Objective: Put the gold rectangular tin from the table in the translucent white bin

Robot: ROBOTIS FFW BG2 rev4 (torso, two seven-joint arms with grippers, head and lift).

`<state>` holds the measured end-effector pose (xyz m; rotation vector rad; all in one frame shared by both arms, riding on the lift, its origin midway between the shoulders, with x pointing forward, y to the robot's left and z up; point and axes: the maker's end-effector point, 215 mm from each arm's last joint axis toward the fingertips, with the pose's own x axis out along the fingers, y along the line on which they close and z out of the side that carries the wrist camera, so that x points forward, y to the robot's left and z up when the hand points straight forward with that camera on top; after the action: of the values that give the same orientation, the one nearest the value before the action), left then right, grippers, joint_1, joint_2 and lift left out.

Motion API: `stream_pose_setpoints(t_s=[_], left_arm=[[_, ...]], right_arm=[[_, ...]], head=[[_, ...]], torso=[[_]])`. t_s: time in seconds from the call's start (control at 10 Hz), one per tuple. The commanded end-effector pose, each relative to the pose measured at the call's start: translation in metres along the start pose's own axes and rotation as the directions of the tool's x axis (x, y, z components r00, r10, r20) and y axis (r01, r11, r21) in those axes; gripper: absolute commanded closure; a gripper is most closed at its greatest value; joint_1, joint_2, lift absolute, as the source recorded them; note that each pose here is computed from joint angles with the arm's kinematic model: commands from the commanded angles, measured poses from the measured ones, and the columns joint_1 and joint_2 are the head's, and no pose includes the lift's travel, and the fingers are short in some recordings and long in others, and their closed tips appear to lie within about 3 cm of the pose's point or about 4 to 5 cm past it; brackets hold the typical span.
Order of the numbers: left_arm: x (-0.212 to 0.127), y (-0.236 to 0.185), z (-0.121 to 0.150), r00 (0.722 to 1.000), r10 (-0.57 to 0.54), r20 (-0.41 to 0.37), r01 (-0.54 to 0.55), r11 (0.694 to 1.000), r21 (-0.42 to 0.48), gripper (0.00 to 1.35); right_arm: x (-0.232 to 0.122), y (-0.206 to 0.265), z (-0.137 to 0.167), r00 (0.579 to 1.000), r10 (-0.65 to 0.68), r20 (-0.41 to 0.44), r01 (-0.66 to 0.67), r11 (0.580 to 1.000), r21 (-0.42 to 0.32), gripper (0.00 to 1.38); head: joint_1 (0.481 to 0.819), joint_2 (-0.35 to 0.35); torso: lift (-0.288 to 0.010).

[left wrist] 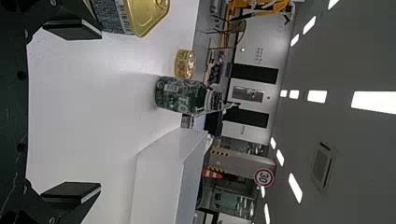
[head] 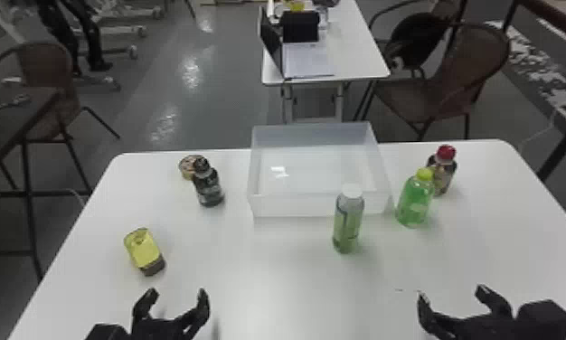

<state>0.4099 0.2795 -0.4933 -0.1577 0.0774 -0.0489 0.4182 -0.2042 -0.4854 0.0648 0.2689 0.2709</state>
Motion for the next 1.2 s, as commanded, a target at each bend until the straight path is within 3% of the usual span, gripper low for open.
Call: stream_pose_setpoints(t_s=[0.0, 0.5, 1.1], left_arm=[[0.0, 0.002, 0.001, 1.0, 0.003, 0.001, -0.003, 1.0, 0.018, 0.15], [0.002, 0.007, 0.003, 1.0, 0.008, 0.0, -0.008, 0.999, 0.032, 0.15], [0.025, 0.05, 0.003, 0.988, 0.149, -0.042, -0.143, 0.982, 0.121, 0.15]], right_arm=[[0.0, 0.0, 0.0, 1.0, 0.0, -0.001, 0.0, 1.0, 0.0, 0.08], [-0.001, 0.0, -0.001, 1.0, 0.0, -0.003, 0.0, 1.0, 0.002, 0.08], [0.0, 0.004, -0.003, 1.0, 0.01, -0.004, -0.01, 1.0, 0.015, 0.08]], head=[[0.695, 0.102], [0.695, 0.11], [0.695, 0.153]], torso=[[-0.058], [-0.058], [-0.058]])
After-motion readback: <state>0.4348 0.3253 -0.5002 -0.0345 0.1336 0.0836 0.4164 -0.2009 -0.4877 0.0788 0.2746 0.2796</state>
